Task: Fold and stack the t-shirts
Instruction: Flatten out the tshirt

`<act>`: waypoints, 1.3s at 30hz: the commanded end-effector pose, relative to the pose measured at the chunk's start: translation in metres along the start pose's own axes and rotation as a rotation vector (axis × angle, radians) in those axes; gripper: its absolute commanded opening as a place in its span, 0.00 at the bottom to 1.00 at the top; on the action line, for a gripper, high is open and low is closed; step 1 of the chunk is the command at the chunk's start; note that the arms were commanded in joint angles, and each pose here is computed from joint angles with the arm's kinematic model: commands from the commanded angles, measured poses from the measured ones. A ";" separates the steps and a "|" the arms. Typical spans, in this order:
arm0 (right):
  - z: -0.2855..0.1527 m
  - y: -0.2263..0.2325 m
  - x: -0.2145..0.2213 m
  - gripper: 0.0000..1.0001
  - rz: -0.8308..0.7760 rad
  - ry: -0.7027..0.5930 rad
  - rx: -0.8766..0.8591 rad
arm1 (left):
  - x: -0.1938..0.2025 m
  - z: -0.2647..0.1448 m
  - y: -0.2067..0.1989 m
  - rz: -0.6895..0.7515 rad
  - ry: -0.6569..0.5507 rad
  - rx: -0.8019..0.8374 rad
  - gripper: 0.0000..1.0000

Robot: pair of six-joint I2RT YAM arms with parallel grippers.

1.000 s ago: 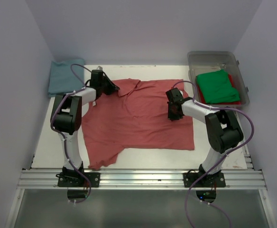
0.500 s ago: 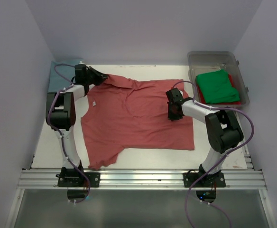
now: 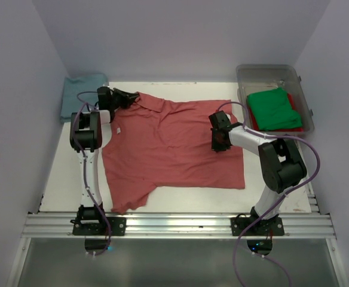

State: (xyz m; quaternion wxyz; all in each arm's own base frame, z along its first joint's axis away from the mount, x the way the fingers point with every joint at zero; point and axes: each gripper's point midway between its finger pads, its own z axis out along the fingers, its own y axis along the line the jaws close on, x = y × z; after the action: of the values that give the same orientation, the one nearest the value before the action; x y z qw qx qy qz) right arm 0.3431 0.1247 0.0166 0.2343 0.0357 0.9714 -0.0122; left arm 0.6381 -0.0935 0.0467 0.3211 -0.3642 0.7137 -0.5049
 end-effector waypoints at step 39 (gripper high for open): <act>-0.021 0.003 -0.029 0.00 0.042 -0.143 -0.035 | -0.082 -0.044 -0.159 0.556 -0.302 0.305 1.00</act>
State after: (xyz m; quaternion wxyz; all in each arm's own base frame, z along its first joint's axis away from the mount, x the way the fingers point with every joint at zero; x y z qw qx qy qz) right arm 0.3443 0.1252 0.0187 0.2436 0.0325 0.9693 -0.0085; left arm 0.6969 -0.0409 0.1147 0.5111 -0.2620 0.6874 -0.4446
